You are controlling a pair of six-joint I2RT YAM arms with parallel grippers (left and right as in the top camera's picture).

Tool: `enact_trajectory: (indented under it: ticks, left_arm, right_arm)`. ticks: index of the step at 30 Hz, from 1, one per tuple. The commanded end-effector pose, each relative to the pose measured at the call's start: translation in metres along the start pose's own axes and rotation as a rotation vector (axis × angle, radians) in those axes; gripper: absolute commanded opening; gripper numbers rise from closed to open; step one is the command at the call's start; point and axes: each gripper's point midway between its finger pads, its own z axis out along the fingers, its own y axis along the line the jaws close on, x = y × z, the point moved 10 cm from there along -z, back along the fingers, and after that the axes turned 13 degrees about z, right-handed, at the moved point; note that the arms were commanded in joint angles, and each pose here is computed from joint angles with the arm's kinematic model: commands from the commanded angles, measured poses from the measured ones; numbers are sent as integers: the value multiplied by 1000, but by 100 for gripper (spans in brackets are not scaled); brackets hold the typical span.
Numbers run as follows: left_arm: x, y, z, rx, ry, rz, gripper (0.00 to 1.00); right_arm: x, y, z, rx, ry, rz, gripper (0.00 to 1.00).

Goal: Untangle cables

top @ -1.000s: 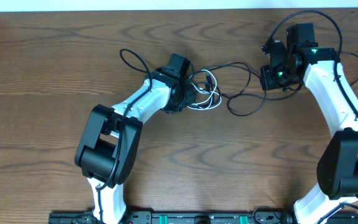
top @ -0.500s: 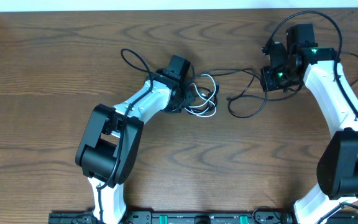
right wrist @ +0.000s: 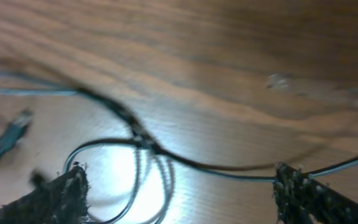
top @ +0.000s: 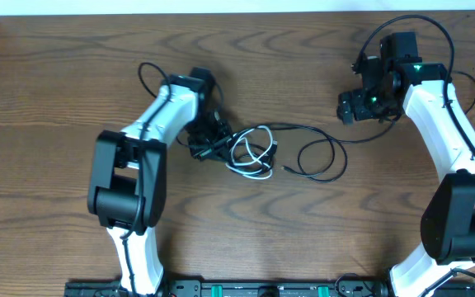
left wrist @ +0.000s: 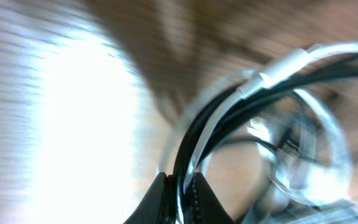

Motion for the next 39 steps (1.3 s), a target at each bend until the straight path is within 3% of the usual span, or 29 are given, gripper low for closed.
enact_trajectory:
  ticks: [1,6,9,14,21,24,30,35,39]
  left_arm:
    - [-2,-14,-20,403,79,7,8]
    - [-4,-15,-34,609,117,-40,7]
    - [-4,-16,-35,616,142,-109,7]
    - [-8,-17,-35,624,112,-75,8]
    - [-16,-19,-36,637,63,-22,8]
    - [-18,-20,-36,640,49,-7,8]
    - [-19,-18,-35,609,37,-10,8]
    - [-18,-18,-35,610,38,-10,7]
    - [-18,-19,-36,632,46,-8,8]
  right_arm:
    - [6,8,1,-122,51,39,94]
    - [8,30,-6,-433,92,44,92]
    - [6,40,-11,-590,90,36,87]
    - [3,56,-19,-776,76,-6,77]
    - [12,85,-16,-805,62,-214,59]
    - [20,100,-9,-724,47,-367,46]
    - [34,126,2,-579,35,-603,47]
    - [44,144,10,-425,42,-703,53]
    - [50,153,12,-404,38,-781,53]
